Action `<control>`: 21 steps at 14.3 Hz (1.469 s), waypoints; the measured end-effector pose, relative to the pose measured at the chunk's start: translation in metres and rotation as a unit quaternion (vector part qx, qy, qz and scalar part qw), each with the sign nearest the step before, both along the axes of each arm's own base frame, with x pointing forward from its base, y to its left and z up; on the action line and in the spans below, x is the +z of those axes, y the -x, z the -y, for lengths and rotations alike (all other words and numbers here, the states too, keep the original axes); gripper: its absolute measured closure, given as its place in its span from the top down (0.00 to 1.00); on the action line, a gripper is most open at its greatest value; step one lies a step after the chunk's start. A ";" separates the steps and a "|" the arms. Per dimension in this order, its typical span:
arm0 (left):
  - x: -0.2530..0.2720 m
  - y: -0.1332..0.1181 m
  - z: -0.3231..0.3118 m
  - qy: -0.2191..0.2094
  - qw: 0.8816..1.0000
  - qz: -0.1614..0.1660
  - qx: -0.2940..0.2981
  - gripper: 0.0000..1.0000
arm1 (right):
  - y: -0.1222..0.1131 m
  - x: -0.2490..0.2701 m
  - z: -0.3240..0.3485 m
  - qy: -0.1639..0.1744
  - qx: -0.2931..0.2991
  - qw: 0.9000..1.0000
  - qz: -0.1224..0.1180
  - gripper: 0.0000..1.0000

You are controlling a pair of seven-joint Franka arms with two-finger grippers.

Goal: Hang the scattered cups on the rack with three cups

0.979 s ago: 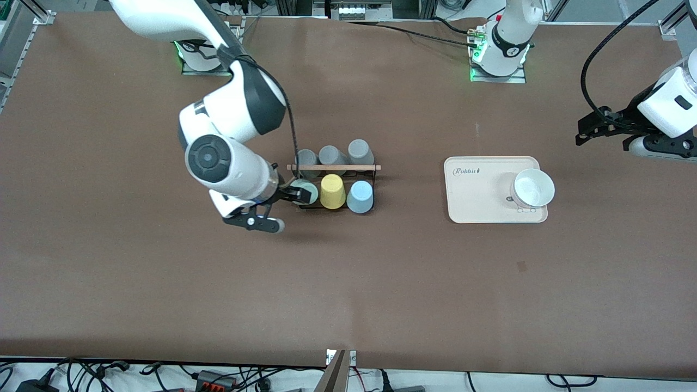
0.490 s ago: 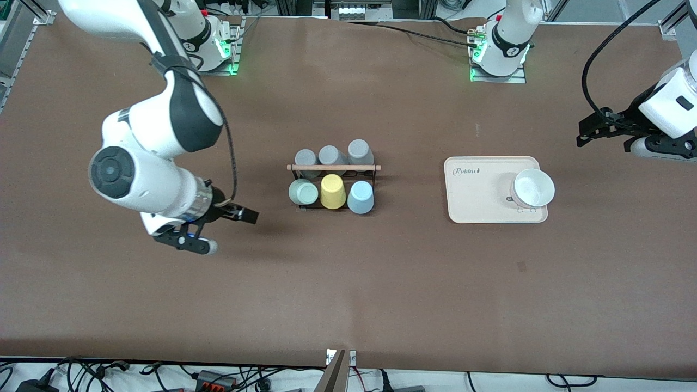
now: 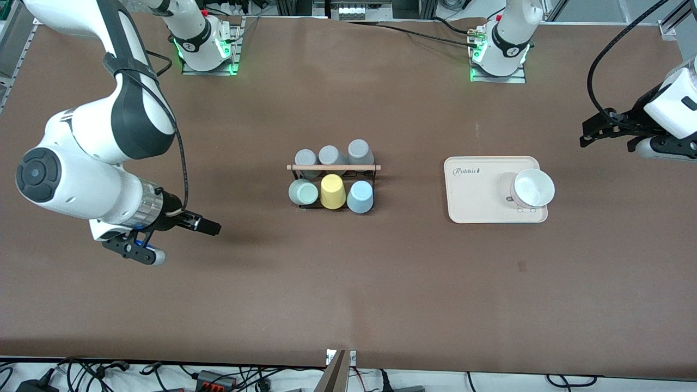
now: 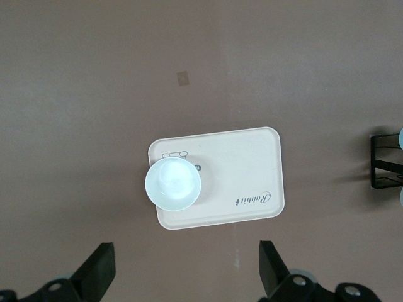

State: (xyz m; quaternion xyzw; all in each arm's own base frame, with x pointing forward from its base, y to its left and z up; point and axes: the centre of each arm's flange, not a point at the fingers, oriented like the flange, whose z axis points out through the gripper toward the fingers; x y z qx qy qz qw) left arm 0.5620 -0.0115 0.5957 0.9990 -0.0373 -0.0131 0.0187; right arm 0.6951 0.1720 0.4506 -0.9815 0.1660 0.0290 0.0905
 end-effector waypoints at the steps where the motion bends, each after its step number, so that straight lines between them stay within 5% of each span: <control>1: 0.000 0.000 0.000 0.000 1.000 0.000 0.000 1.00 | 0.001 0.006 0.000 -0.001 0.001 1.000 0.004 1.00; 8: 0.000 0.000 0.000 0.000 1.000 0.000 0.000 1.00 | 0.001 0.045 0.047 -0.006 -0.024 0.999 0.030 1.00; 13: 0.000 0.000 -0.001 0.000 1.000 0.000 0.001 1.00 | 0.040 0.090 0.102 0.023 -0.029 0.997 0.074 1.00; 16: 0.000 0.000 -0.001 0.000 1.000 0.000 0.001 1.00 | 0.063 0.082 0.122 0.072 -0.025 0.995 0.063 1.00; 19: 0.000 0.000 -0.003 0.000 1.000 0.000 0.002 1.00 | 0.084 0.085 0.129 0.082 -0.024 0.996 0.020 1.00; 21: 0.000 0.000 -0.003 0.000 1.000 0.000 0.002 1.00 | 0.088 0.089 0.135 0.083 -0.029 0.996 0.016 1.00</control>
